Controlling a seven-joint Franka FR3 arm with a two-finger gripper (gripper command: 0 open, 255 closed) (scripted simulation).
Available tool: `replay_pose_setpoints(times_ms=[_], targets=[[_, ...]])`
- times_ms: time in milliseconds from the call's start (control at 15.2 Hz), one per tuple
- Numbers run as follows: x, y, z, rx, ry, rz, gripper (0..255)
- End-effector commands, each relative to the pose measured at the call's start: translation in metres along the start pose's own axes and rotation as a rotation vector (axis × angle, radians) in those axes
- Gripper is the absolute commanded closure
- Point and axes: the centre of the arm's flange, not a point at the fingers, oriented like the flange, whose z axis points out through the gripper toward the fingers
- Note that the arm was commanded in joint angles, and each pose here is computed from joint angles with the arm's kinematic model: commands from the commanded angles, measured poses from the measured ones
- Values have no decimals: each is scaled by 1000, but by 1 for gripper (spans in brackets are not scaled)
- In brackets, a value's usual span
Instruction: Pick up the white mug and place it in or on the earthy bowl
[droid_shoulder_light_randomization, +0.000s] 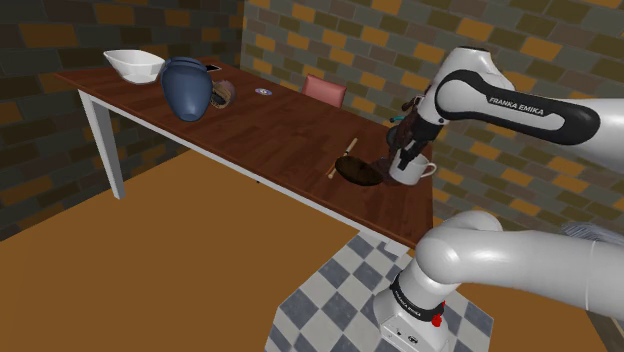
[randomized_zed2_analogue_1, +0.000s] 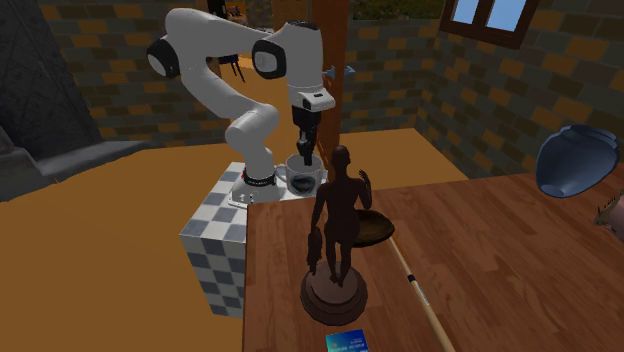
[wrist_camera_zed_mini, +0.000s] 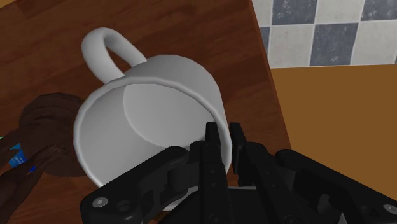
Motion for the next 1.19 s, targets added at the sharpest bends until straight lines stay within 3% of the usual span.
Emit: replay_pose_setpoints(times_ms=[0, 198, 924, 1122], targets=[[1, 0, -11, 0, 0, 0, 255], [1, 1, -24, 0, 0, 0, 255], [133, 48, -40, 0, 0, 0, 255], [132, 48, -24, 0, 0, 0, 255]])
